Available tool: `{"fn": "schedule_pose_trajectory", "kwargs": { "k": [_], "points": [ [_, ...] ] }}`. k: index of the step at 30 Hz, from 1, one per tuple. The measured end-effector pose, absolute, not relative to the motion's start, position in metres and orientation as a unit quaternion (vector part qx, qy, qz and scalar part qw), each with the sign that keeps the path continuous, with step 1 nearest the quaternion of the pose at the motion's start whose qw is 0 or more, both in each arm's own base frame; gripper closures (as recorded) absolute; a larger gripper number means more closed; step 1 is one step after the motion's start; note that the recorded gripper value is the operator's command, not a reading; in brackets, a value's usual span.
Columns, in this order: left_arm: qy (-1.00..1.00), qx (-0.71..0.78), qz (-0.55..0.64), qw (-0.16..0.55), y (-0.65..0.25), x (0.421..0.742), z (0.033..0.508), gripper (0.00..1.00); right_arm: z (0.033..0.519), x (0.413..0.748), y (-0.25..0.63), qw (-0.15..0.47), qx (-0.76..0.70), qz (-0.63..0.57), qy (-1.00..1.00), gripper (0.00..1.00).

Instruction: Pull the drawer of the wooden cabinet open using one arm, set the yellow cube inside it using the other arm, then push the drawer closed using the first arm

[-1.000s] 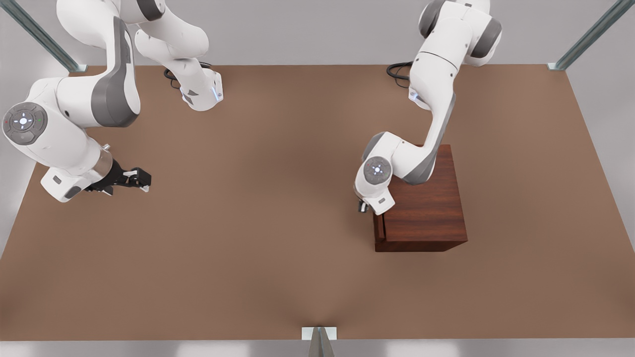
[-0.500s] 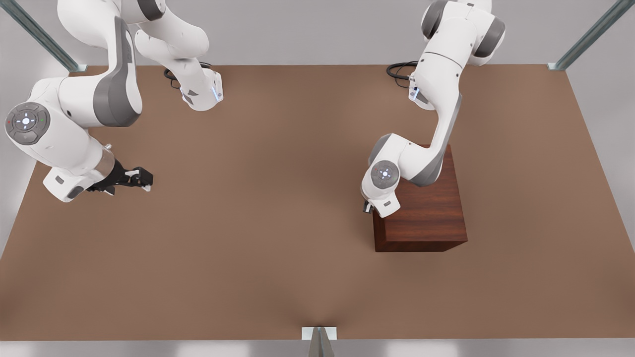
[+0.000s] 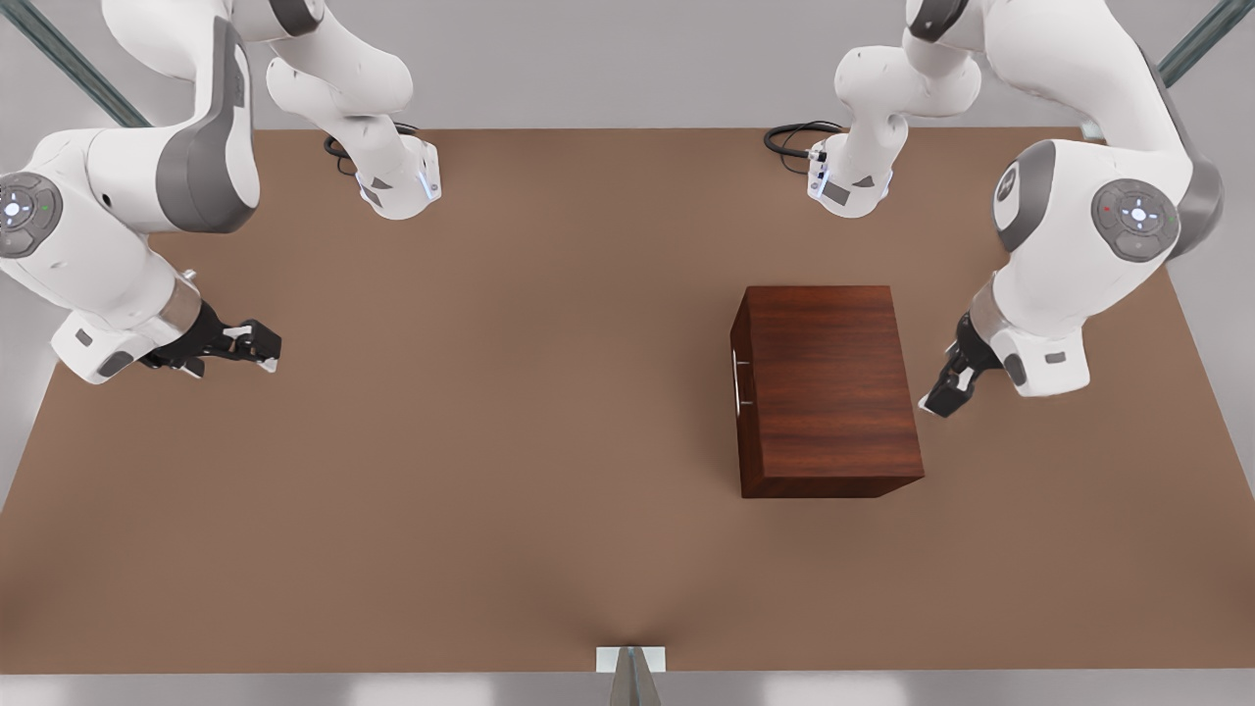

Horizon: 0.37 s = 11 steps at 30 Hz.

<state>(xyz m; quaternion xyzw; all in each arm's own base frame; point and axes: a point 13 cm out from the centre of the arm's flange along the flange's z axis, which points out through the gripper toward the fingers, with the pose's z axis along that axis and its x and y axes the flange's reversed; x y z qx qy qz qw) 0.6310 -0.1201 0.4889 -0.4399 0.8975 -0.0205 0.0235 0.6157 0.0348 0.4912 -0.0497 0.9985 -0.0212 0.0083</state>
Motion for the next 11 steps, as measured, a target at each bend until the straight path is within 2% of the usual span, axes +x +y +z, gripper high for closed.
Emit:
{"fn": "schedule_pose_trajectory", "kwargs": {
  "k": [11],
  "points": [
    [0.974, -0.228, 0.012, -0.003, -0.101, 0.604, 0.499, 0.00, 0.489, 0.612, 0.051, 0.003, -0.051, -0.009, 0.999, 0.00]
  ]
}}
